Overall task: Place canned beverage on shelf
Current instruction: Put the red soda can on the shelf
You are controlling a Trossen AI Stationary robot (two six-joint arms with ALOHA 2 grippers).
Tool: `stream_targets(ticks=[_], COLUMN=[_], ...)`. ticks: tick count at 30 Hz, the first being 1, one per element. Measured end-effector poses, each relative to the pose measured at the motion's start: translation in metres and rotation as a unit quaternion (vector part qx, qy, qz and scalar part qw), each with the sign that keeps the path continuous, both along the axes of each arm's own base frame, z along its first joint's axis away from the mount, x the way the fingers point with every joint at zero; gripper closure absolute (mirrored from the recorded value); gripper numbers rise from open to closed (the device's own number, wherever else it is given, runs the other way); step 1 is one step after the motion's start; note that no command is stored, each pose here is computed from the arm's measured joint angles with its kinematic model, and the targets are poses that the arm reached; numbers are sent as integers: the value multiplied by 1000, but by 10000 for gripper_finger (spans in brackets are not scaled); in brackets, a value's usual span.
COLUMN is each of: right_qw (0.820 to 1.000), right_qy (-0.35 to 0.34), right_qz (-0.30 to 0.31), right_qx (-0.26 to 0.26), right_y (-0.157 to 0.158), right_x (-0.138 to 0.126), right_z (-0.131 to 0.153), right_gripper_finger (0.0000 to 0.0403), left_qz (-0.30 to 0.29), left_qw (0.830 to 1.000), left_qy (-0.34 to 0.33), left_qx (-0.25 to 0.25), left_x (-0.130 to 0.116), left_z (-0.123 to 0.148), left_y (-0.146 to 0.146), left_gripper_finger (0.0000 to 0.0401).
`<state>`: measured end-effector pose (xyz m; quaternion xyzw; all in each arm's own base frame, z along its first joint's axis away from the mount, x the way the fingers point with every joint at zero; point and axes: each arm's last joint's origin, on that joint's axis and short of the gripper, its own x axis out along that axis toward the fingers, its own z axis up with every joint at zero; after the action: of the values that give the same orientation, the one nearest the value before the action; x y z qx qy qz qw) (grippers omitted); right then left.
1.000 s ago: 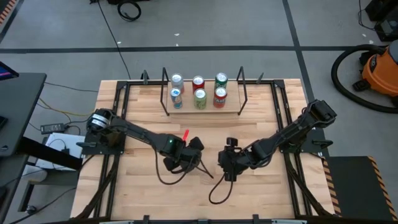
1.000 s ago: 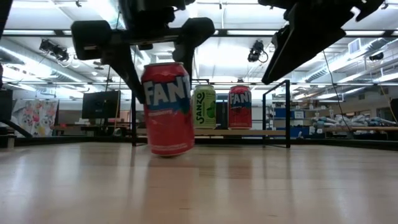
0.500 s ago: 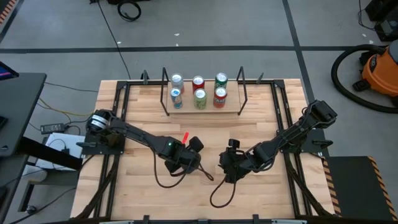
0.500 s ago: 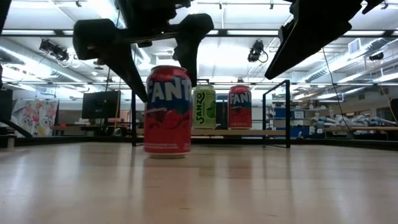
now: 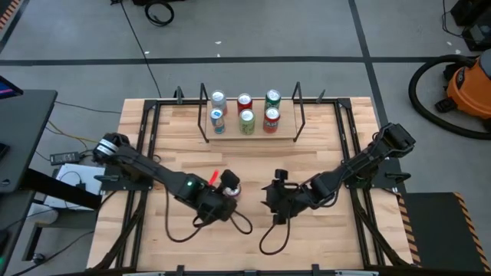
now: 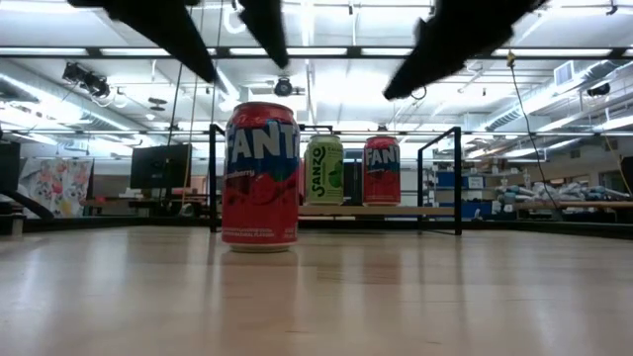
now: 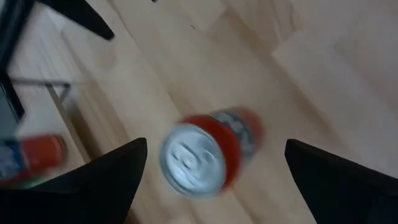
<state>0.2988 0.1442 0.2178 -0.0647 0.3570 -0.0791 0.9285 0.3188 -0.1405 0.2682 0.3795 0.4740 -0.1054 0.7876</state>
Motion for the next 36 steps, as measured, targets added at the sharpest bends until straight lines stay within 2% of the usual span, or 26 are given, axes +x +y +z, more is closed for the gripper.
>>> stream_targets(ticks=[7,13,19,25,28,34,36], right_qw=[997,995,993,991,989,989,990], right_qy=[-53,-78,-93,-106,-115,-110,-104], right_qz=[52,65,76,84,91,91,89], right_qx=[-30,-17,-18,-7,-14,-26,-28], right_y=[-6,-18,-26,-31,-30,-33,-34], right_x=[15,25,32,38,41,46,50], right_z=[11,16,19,28,37,47,47], right_gripper_finger=[188,182,165,150,146,146,146], left_qz=[109,193,192,184,180,187,194], left_qw=[992,977,978,981,982,980,978], left_qy=[25,51,37,23,17,14,-5], left_qx=[-54,-68,-69,-60,-61,-62,-81], left_x=[-25,-45,-57,-58,-57,-76,-83], left_z=[2,-1,-1,0,-2,-20,-19], left_y=[-13,-23,-41,-41,-37,-18,-12], left_gripper_finger=[8,8,14,33,44,53,54])
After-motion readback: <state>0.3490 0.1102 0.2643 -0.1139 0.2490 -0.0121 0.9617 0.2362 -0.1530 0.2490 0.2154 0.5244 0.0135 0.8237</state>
